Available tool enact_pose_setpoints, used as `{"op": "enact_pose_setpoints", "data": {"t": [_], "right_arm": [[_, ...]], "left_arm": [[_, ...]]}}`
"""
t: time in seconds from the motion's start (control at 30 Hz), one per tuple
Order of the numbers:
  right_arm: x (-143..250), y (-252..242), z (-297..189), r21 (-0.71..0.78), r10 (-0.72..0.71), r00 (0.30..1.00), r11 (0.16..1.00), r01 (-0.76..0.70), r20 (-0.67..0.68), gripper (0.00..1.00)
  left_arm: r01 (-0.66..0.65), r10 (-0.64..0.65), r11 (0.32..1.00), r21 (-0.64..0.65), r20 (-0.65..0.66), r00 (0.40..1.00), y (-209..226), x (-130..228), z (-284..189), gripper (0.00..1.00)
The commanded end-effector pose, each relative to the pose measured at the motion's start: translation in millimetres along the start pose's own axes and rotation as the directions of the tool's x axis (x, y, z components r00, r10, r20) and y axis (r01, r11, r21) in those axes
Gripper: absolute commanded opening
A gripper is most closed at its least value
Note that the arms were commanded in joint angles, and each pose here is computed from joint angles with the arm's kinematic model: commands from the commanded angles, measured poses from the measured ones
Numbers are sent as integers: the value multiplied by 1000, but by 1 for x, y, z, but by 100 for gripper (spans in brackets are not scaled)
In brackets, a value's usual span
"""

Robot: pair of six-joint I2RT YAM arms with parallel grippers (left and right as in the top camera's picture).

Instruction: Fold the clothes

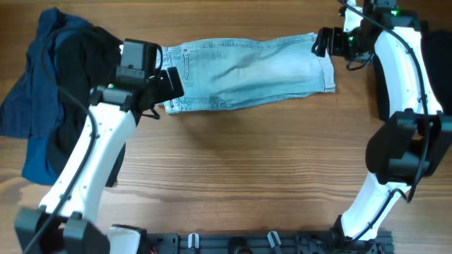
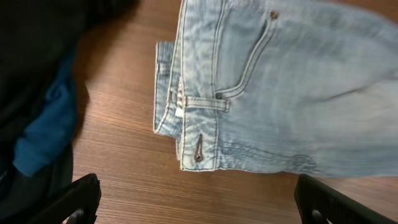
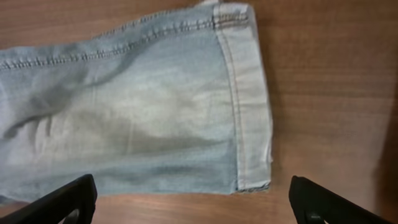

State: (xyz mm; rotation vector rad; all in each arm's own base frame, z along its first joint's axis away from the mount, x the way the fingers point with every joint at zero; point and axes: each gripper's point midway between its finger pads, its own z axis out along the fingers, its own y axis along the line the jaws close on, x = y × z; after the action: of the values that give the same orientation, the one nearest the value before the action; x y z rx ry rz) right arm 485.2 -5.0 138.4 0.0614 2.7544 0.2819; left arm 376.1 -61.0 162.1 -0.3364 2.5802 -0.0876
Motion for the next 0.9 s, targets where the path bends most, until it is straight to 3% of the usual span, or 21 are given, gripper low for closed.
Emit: {"op": "enact_pose_setpoints", "data": {"t": [0.0,0.37,0.87], "right_arm": [[-4,-15,2,27,-5,1000,1000,4,15,99],[-10,-35,5,-50,-21,999,998,23,42,100],[30,-50,61,-130,7,991,991,-25,-133,99]], "left_arm": [[-2,2,1000,-2,-23,1000,-1,-1,15,100],[73,-79,995,-70,-80,994,34,-2,53,100],[104,-104,995,-3,-90,991,29,-6,55,100]]}}
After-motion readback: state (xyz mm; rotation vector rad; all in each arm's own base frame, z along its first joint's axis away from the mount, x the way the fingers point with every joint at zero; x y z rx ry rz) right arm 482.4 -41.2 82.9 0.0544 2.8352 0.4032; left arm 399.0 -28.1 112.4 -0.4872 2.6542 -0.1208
